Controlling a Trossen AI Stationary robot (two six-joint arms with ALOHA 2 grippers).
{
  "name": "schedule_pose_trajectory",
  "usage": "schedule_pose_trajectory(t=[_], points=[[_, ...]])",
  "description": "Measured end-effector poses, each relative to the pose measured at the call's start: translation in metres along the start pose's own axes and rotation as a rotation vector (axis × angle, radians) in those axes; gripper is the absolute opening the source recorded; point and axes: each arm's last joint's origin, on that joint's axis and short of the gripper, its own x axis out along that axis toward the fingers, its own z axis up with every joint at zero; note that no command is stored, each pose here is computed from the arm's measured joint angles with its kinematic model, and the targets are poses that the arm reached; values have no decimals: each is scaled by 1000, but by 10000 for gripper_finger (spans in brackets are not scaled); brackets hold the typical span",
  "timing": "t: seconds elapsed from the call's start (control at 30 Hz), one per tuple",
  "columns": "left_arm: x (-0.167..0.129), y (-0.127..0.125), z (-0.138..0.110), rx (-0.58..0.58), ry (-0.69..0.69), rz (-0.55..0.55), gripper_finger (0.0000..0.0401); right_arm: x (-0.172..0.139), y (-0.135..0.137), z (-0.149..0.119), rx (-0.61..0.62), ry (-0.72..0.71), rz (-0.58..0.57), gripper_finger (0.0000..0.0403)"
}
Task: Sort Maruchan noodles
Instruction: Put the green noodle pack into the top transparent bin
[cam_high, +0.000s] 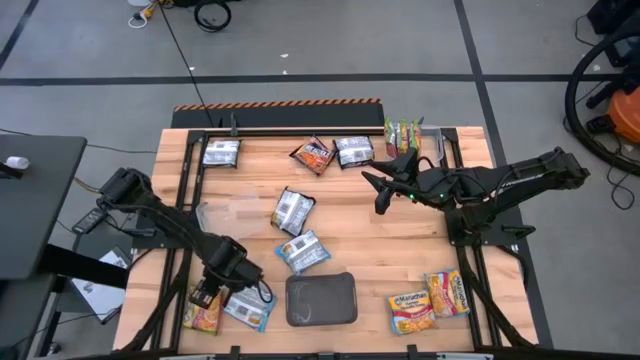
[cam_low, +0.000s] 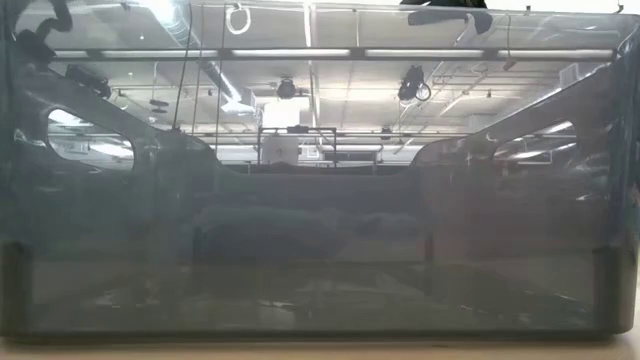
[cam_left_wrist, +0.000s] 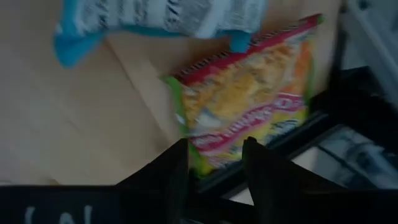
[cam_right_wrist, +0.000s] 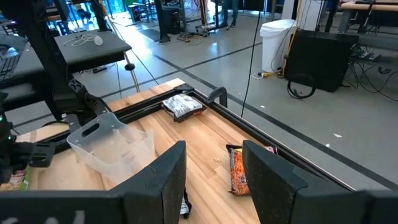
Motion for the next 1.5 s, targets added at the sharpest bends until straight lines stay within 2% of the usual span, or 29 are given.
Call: schedule_pose_trajectory(t=[0.1,0.3,0.47,0.67,0.77,0.9,0.97,1.07,1.17,1.33,1.5], points=[[9,-1,-10,-5,-16,-12,155,0,0,0,0,0,0,162],[42,11,-32,-36,-22,-6,155,0,0,-1,-4,7,5,162],[57,12,-31,-23,-84,-24,155,0,-1,-2,-5,22,1,162],[66,15,-31,-70,-138,7,150,0,-2,-6,-2,51,-6,162],[66,15,-31,-71,-133,-7,120,0,-2,-6,-3,51,-5,162],[66,15,-31,-102,-132,-17,36,0,-2,-6,-34,50,-5,162],[64,14,-29,-123,-130,-40,12,0,-1,-5,-48,40,-1,162],[52,8,-25,-125,-135,-87,6,0,0,-1,-73,8,18,162],[27,-7,-20,-102,-146,-103,5,0,3,6,-92,-38,66,162],[-35,-32,-14,-43,-249,-117,3,3,13,12,-93,-103,164,162],[-99,-31,-11,-70,-413,-59,2,23,43,10,-148,-42,261,166]])
